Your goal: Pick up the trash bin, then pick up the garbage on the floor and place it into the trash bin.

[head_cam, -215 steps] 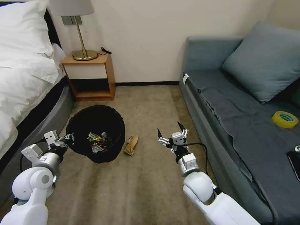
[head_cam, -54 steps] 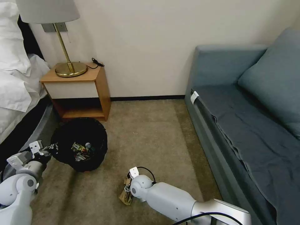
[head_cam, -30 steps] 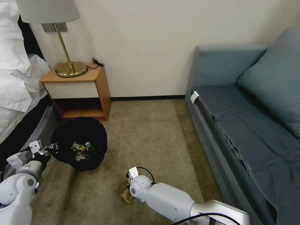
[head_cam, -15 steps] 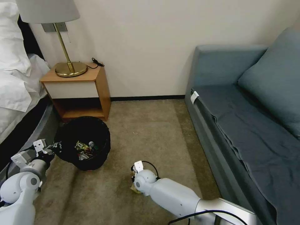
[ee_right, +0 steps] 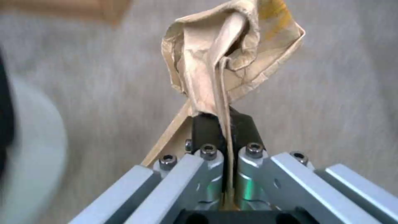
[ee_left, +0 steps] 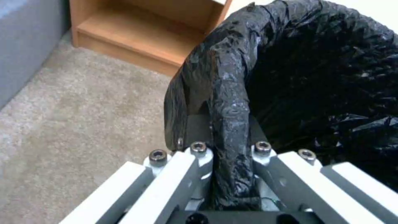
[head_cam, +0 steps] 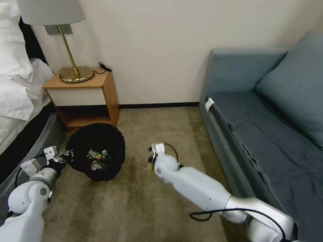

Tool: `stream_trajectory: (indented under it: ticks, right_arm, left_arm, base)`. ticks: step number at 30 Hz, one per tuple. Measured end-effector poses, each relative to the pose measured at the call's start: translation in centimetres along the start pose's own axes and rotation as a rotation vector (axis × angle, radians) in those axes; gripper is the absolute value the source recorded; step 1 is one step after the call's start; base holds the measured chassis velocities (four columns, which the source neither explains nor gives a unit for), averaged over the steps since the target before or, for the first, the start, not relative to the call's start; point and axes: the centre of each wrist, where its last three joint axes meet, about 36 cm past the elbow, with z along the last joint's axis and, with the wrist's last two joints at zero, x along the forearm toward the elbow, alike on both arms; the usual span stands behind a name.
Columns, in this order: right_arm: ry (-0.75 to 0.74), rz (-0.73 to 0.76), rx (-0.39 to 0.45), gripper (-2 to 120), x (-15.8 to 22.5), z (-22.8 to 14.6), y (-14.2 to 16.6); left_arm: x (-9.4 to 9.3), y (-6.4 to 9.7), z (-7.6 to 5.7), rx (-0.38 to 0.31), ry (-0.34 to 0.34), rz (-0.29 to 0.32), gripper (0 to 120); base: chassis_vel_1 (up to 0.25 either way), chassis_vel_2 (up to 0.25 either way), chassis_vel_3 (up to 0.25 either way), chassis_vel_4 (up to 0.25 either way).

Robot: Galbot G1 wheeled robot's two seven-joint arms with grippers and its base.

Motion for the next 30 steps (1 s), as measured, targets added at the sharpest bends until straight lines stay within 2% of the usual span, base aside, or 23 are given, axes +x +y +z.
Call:
stream_trajectory:
  ticks: [1, 5, 8, 10, 15, 23, 28, 30]
  right_arm:
    - [0.000, 0.000, 0.000, 0, 0.0, 0.0, 0.0]
    - [-0.144, 0.007, -0.004, 0, 1.4, -4.8, -0.5]
    - [-0.202, -0.006, -0.001, 0, 2.0, -6.4, -0.3]
    - [-0.285, -0.054, 0.001, 0, 3.3, -8.6, 0.6]
    - [-0.362, -0.131, 0.021, 0, 5.4, -10.6, 2.5]
    - [-0.420, -0.291, 0.064, 0, 9.1, -10.9, 5.7]
    - [-0.425, -0.370, 0.089, 0, 9.8, -9.1, 6.9]
    - [-0.417, -0.408, 0.108, 0, 9.8, -7.0, 7.6]
  left_arm:
    - [0.0, 0.0, 0.0, 0.000, 0.000, 0.000, 4]
    - [-0.4, 0.0, 0.5, 0.006, 0.024, 0.001, 4]
    - [-0.5, -0.1, 0.7, 0.007, 0.032, 0.004, 4]
    - [-0.7, -0.4, 1.0, 0.011, 0.045, 0.016, 4]
    - [-1.4, -0.9, 1.4, 0.028, 0.065, 0.049, 4]
    - [-2.0, -1.4, 1.2, 0.050, 0.094, 0.073, 4]
    - [-2.0, -1.9, 1.0, 0.065, 0.102, 0.092, 4]
    - [-2.0, -2.1, 1.2, 0.073, 0.106, 0.096, 4]
  base:
    - [0.000, 0.000, 0.000, 0.000]
    - [0.000, 0.000, 0.000, 0.000]
    - [0.000, 0.000, 0.000, 0.000]
    - [0.000, 0.000, 0.000, 0.000]
    - [0.000, 0.000, 0.000, 0.000]
    - [0.000, 0.000, 0.000, 0.000]
    - [0.000, 0.000, 0.000, 0.000]
    - [0.000, 0.000, 0.000, 0.000]
